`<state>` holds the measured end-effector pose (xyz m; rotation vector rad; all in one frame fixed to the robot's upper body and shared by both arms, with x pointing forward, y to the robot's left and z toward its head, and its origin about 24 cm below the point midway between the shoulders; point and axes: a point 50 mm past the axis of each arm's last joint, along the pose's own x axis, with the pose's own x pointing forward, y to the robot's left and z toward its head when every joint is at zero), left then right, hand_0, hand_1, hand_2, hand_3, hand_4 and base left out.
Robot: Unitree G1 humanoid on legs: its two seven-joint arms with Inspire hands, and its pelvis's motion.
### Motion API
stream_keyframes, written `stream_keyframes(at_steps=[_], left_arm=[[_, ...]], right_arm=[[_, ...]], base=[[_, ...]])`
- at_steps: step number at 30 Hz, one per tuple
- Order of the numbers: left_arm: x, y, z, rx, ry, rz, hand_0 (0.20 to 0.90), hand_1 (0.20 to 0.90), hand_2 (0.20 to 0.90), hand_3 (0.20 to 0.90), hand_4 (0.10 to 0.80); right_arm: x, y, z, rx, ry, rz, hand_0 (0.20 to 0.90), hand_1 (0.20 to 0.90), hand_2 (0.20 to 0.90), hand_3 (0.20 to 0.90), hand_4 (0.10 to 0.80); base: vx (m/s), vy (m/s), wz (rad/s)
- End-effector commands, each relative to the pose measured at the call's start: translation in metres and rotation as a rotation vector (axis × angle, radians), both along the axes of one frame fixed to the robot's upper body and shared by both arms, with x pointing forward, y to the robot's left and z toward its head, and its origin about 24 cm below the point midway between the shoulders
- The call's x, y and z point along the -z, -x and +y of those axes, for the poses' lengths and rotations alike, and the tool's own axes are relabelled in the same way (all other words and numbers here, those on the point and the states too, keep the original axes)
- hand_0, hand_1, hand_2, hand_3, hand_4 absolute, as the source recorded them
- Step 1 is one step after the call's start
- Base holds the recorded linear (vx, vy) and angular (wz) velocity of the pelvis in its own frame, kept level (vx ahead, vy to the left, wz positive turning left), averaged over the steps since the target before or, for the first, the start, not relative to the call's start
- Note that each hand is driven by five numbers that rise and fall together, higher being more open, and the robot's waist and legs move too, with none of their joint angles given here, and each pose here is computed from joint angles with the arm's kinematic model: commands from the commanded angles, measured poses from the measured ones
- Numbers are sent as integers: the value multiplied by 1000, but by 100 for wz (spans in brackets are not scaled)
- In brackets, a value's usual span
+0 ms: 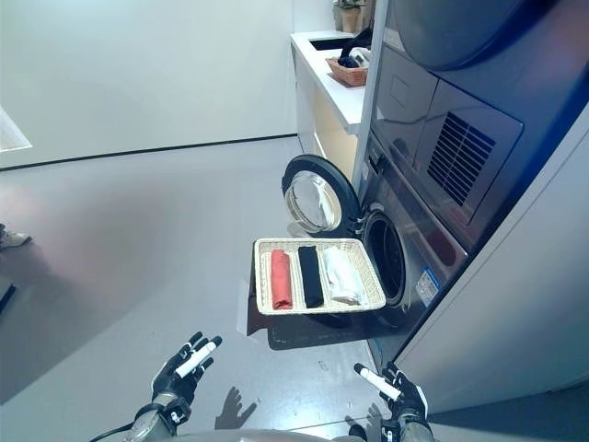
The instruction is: Pick up the clothes and place them into the washing machine
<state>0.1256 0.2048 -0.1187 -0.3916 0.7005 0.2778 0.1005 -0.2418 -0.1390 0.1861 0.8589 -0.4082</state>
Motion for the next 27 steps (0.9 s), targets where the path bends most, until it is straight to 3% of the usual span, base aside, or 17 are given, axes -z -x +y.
stream_keyframes(at_steps=[1, 9, 17, 24, 27], left_arm=[[-32, -52, 12, 5, -60, -236, 900, 900, 900, 900, 800], [-33, -48, 16, 27, -81, -231, 900, 900, 900, 900, 800], [-32, -46, 31, -6, -124, -208, 900, 900, 900, 900, 800], [-35, -50, 25, -8, -93, -230, 900, 900, 900, 900, 800], [-33, -48, 23, -22, -75, -223, 900, 900, 900, 900, 800]], right_arm=[[-23, -52, -8, -28, 32, -189, 900, 900, 900, 900, 800], [-28, -60, -4, -51, 28, -223, 900, 900, 900, 900, 800], [-21, -51, 7, -91, -9, -192, 900, 900, 900, 900, 800], [-23, -48, -3, -69, 16, -198, 900, 900, 900, 900, 800], [-27, -54, -8, -39, 32, -219, 900, 900, 900, 900, 800]], base=[[-23, 99, -14], [7, 107, -9], [5, -59, -2], [-28, -125, 25], [7, 171, 38]])
